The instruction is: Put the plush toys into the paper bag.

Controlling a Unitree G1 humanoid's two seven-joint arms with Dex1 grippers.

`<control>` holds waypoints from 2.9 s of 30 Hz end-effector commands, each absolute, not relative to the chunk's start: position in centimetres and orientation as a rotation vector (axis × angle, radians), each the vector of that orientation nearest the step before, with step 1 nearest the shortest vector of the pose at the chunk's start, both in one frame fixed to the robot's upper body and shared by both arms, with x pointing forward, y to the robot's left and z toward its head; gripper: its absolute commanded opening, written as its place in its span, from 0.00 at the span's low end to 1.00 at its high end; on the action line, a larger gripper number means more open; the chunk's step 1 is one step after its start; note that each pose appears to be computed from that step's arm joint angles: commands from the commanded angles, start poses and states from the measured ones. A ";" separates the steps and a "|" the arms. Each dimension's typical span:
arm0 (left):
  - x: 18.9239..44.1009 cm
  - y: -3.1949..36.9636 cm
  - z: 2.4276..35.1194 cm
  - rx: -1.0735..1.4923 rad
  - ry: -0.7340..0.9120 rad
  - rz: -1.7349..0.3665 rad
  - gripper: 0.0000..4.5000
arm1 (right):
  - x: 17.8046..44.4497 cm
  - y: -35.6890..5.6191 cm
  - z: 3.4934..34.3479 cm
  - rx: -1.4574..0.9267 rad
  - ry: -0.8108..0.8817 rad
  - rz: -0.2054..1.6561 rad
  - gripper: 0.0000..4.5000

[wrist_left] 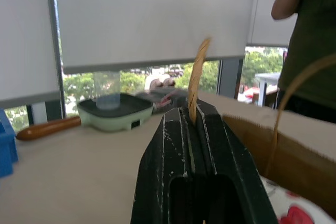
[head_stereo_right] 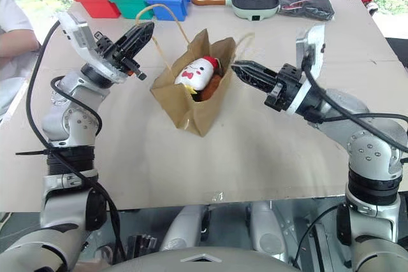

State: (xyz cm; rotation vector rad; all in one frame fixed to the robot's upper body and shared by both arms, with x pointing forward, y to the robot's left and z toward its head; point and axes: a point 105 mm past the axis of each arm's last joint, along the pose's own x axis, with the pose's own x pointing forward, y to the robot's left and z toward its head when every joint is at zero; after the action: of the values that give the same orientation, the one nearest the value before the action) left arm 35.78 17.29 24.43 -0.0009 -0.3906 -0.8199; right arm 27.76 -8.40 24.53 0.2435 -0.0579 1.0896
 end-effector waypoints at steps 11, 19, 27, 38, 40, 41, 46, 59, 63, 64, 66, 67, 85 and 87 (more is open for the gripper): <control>35.2 16.8 25.9 -0.015 -0.437 -0.812 0.00 | 25.4 -10.9 25.0 0.126 -0.087 1.055 0.60; 32.7 17.3 25.5 -0.118 -0.350 -0.877 0.16 | 23.3 -14.2 21.9 -0.006 0.075 0.941 0.83; 27.0 20.0 24.3 -0.173 -0.135 -0.916 0.84 | 22.9 -13.7 19.4 -0.049 0.173 0.966 0.48; 24.9 17.9 19.0 -0.104 0.030 -0.840 1.00 | 27.2 -9.1 17.2 -0.117 0.096 0.976 0.01; 25.4 16.2 18.6 -0.103 0.004 -0.814 1.00 | 27.9 -7.6 17.3 -0.139 0.064 1.013 0.01; 25.5 15.5 18.5 -0.100 -0.009 -0.805 1.00 | 28.2 -6.9 17.5 -0.138 0.046 1.030 0.01; 26.2 13.7 17.6 -0.040 -0.052 -0.704 1.00 | 29.1 -4.3 18.2 -0.114 -0.019 1.086 0.01; 26.3 9.8 16.5 -0.016 -0.157 -0.649 1.00 | 28.0 -3.3 18.9 -0.118 -0.046 1.125 0.01; 25.6 10.3 16.1 -0.010 -0.164 -0.674 1.00 | 27.7 -2.8 18.8 -0.141 -0.043 1.151 0.01; 25.7 10.5 16.0 -0.005 -0.164 -0.669 1.00 | 27.7 -2.6 18.9 -0.141 -0.044 1.157 0.01; 26.1 10.6 15.9 0.009 -0.166 -0.659 1.00 | 27.7 -2.4 18.9 -0.140 -0.048 1.165 0.01; 26.3 10.5 15.9 0.011 -0.169 -0.656 1.00 | 27.7 -2.3 18.9 -0.140 -0.049 1.169 0.01; 29.7 9.3 15.5 0.028 -0.257 -0.576 0.34 | 26.1 -7.1 21.5 -0.154 -0.124 1.081 0.06; 29.9 9.9 15.8 0.054 -0.283 -0.640 0.17 | 25.4 -8.4 21.6 -0.194 -0.126 1.062 0.18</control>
State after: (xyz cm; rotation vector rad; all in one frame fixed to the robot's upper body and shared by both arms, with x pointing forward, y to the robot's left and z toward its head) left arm 30.02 9.36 14.08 0.0412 -0.1970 -0.5996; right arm 26.45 -7.83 20.01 -0.1609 -0.0580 1.0532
